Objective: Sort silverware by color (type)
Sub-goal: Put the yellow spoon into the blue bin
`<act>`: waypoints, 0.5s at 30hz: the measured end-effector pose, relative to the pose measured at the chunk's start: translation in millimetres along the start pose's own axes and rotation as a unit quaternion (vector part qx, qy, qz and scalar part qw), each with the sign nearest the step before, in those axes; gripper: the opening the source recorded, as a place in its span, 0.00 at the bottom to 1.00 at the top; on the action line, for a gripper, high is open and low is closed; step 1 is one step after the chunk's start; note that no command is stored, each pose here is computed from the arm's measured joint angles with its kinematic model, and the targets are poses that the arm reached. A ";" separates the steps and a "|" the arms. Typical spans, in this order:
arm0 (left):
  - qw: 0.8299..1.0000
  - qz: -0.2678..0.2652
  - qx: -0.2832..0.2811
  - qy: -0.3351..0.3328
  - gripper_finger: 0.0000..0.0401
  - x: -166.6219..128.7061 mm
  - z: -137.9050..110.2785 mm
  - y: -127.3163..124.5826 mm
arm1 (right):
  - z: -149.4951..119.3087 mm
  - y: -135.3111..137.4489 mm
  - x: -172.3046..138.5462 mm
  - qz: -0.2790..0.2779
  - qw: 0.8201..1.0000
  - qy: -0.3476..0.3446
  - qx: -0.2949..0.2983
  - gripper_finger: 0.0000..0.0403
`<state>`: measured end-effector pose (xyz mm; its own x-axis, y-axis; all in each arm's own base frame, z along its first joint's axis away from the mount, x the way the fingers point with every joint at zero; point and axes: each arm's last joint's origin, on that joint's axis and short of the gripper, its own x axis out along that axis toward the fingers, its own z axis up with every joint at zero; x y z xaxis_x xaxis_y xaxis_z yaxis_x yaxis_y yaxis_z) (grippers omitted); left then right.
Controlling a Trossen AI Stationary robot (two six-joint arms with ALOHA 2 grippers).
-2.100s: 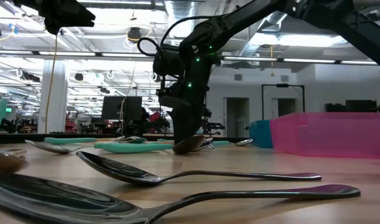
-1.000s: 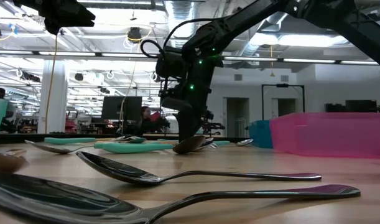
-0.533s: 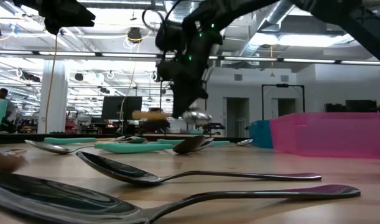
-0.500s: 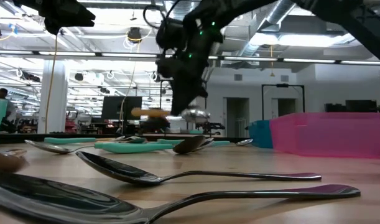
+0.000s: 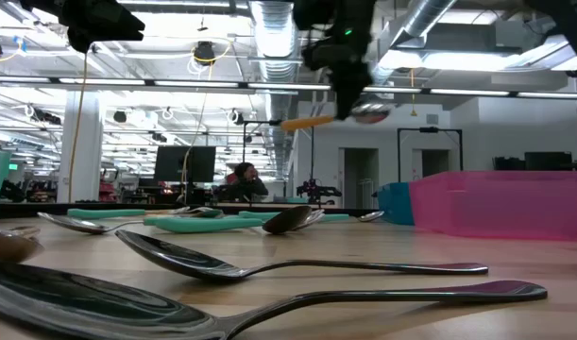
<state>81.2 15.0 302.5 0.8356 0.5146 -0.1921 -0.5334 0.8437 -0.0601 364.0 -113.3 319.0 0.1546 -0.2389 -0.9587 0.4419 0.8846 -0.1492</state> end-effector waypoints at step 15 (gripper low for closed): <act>1.000 0.002 0.007 0.013 0.31 0.0 -2.8 0.5 | -76.0 -76.2 -52.6 -0.077 0.990 0.051 0.105 0.05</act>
<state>80.6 15.1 299.7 0.8292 0.5149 -0.2176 -0.5354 0.8434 -0.0446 255.0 -137.7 362.3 -0.0138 -0.3138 -0.9494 0.6292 0.7352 -0.2521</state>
